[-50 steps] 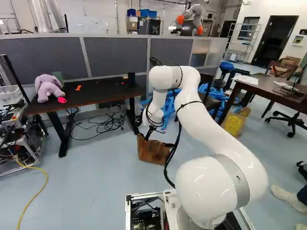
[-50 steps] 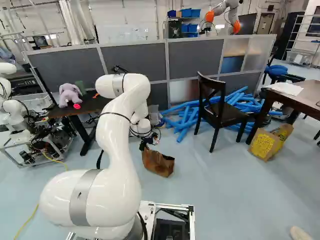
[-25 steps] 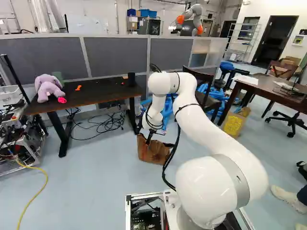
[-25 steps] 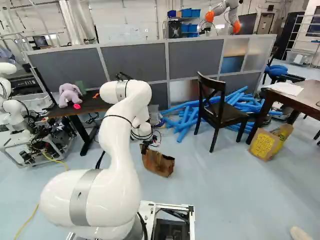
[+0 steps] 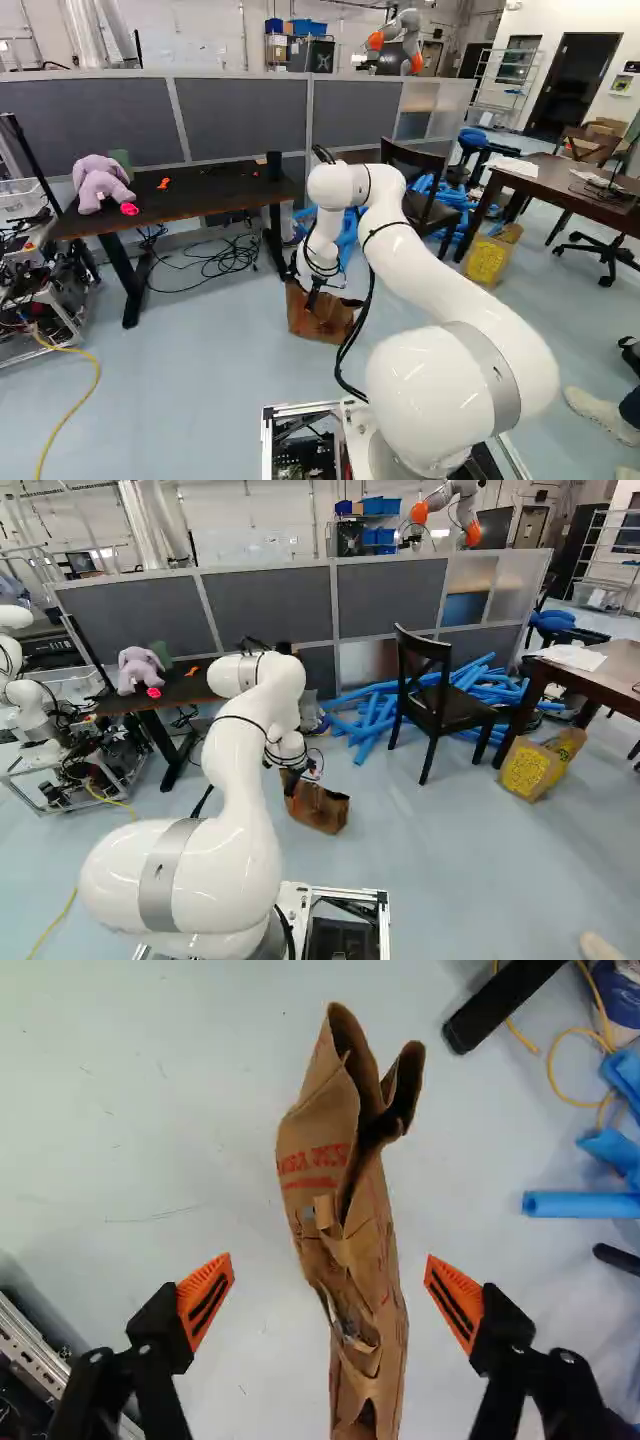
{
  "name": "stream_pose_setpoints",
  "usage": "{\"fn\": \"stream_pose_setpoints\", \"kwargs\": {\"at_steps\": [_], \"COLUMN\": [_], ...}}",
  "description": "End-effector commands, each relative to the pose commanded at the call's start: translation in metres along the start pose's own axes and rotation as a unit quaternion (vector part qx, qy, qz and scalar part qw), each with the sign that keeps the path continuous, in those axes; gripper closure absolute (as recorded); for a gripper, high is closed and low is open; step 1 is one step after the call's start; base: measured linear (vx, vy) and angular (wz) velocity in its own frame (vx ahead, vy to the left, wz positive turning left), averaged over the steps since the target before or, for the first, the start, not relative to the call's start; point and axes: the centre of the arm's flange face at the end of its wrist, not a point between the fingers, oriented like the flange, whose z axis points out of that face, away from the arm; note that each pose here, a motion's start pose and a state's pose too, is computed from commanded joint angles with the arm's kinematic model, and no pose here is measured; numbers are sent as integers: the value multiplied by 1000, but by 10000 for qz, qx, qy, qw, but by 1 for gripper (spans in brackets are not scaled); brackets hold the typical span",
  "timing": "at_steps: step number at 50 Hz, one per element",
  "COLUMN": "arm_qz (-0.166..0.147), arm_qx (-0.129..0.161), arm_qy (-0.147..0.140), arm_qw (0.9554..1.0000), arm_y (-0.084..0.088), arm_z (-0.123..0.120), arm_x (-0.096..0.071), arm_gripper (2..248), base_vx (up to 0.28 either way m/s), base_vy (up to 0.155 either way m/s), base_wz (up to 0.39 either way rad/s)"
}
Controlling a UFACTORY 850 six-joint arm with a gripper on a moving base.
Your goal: Pick up the bag on the ground and place it on the table
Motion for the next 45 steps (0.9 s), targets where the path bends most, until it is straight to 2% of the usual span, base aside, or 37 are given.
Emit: {"fn": "stream_pose_setpoints", "kwargs": {"at_steps": [22, 36, 37, 41, 42, 45], "arm_qz": [241, 275, 275, 276, 276, 276], "arm_qx": [-18, -18, -18, -17, -17, -17], "arm_qy": [-58, -67, -67, -68, -68, -68], "arm_qw": [9997, 9996, 9996, 9996, 9996, 9996], "arm_y": [13, 13, 13, 12, 12, 12], "arm_z": [32, 53, 54, 56, 56, 57], "arm_x": [-28, -34, -35, -35, -35, -35], "arm_gripper": [3, 3, 12, 12, 50, 50], "base_vx": [0, 0, 0, 0, 0, 0], "base_vy": [0, 0, 0, 0, 0, 0], "base_wz": [0, 0, 0, 0, 0, 0]}}
